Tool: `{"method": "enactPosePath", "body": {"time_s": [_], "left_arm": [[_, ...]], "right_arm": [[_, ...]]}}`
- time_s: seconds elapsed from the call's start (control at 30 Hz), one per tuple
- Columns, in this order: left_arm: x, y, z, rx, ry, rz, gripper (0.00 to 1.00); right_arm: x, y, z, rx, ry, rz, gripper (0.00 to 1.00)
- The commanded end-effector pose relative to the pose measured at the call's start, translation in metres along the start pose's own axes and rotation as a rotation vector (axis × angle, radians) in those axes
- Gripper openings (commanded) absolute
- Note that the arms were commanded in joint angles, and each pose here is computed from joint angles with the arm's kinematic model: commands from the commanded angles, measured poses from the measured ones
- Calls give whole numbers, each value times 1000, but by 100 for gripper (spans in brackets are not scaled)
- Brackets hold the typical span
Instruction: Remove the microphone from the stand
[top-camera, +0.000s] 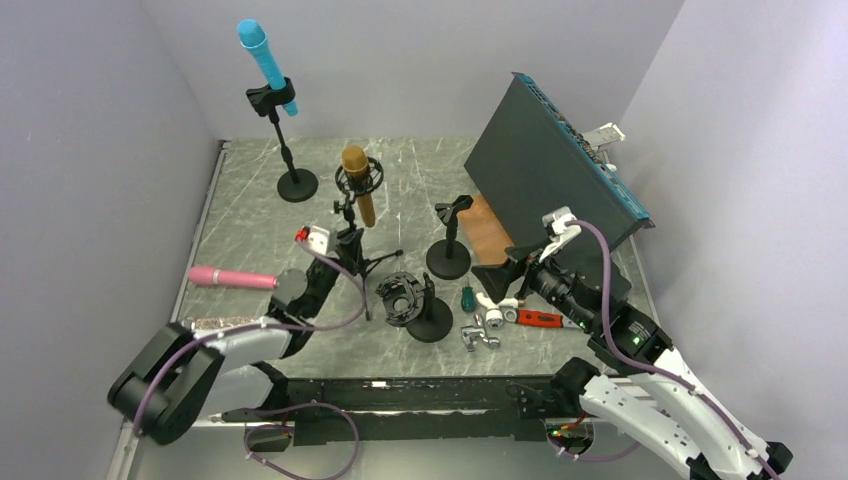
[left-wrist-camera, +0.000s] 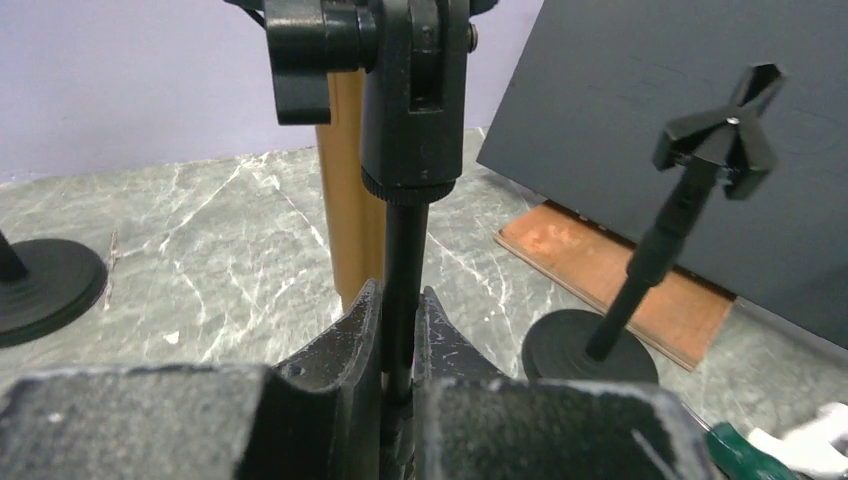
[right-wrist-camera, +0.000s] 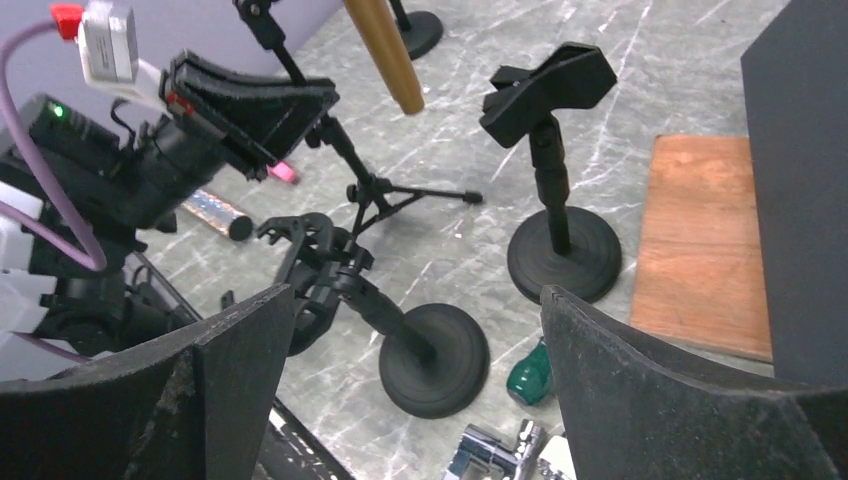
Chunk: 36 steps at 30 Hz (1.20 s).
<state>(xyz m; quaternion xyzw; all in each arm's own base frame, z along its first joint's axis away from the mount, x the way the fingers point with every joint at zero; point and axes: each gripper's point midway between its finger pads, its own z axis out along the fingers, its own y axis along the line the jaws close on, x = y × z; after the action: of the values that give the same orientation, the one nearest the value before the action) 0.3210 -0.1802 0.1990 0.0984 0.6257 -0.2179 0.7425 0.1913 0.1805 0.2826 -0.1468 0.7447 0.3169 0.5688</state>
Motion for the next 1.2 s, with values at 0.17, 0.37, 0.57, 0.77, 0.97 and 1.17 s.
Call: {"method": "enactPosePath", "body": {"time_s": [0.17,0.37,0.57,0.77,0.97,1.17], "left_arm": [[30,1,-54,-75,134,-117,1],[30,4,-72,-106,157,-198,53],[24,-11,-86,-45,183,-289,99],[9,-36,-111,31,248,-503,99],[-49,-46,-142,87,177,-673,98],[-150,-41,-163,129,-41,-683,99]], "right_arm": [[-20,24,-13,-91,3,44,94],[-42,34,-13,-113,-12,21,95],[-45,45,3,-153,44,35,96],[-63,50,9,-147,28,53,100],[-80,44,4,-100,-14,16,100],[-82,39,-4,-81,-26,1,100]]}}
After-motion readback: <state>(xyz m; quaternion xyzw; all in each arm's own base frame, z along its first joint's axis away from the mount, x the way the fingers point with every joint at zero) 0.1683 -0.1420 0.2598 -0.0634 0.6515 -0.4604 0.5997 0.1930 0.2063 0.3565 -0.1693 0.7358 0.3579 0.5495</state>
